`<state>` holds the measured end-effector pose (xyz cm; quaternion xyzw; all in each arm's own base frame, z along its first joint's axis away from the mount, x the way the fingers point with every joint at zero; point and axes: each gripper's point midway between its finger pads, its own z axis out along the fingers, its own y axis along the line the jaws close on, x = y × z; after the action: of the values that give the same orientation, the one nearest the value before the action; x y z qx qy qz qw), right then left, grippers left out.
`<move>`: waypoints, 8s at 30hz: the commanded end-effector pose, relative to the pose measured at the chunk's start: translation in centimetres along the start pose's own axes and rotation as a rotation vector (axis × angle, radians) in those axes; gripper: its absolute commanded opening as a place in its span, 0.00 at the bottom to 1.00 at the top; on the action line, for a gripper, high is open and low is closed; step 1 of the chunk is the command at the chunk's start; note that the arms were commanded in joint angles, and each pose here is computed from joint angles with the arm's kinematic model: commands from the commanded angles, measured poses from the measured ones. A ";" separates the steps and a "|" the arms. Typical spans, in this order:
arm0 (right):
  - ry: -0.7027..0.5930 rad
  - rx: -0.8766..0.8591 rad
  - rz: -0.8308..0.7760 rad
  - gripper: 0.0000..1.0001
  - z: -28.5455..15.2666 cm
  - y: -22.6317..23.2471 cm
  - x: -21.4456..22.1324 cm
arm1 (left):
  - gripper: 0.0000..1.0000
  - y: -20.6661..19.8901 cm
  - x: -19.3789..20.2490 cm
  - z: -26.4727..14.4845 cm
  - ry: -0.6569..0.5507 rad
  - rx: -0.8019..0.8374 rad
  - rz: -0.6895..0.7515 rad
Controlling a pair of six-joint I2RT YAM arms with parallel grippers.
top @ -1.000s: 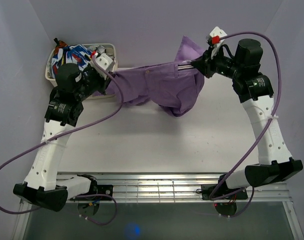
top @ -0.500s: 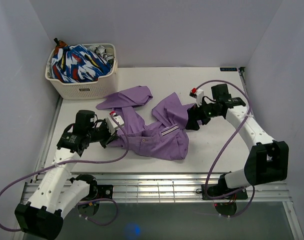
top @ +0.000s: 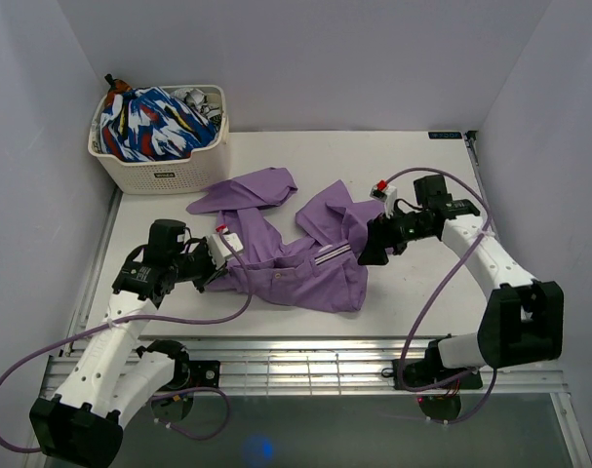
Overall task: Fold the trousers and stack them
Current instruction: Flatten the trousers out
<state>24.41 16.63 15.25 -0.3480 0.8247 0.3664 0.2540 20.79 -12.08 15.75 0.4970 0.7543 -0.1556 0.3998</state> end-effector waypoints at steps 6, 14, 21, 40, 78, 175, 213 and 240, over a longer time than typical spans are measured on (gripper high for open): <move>0.012 -0.151 0.135 0.94 4.8 -0.5 0.5 | 0.00 2.5 -2.7 -0.9 -0.060 -0.110 -0.056; -0.083 -0.194 -0.054 0.15 2.4 2.8 -6.0 | 0.00 8.1 -8.9 -2.8 -0.171 -0.298 -0.245; -0.417 0.196 -0.459 0.08 -10.1 5.0 -20.1 | 0.00 14.5 -20.9 -11.3 -0.466 -0.557 -0.143; -1.480 0.710 -0.899 0.08 -43.0 29.8 -26.0 | 0.00 0.5 -36.7 -43.0 -1.358 -0.907 0.546; -0.341 1.320 -0.092 0.08 -20.4 -28.1 -12.3 | 0.97 29.8 -24.9 10.3 -0.451 -0.517 -0.015; 0.109 0.546 0.072 0.08 4.2 -25.3 -3.4 | 0.98 16.9 -9.0 23.8 -0.100 0.057 0.155; -0.203 0.292 -0.132 0.08 2.9 -12.3 -15.0 | 0.00 7.2 -9.3 4.5 0.175 0.098 -0.217; 0.027 0.634 -0.021 0.82 -6.2 -23.6 -7.7 | 0.61 9.6 2.5 7.8 0.370 0.091 -0.535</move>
<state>48.52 2.62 17.71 -0.2137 0.8848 0.1037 0.4009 33.94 -10.06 13.85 0.3163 0.9096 -0.1502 0.2239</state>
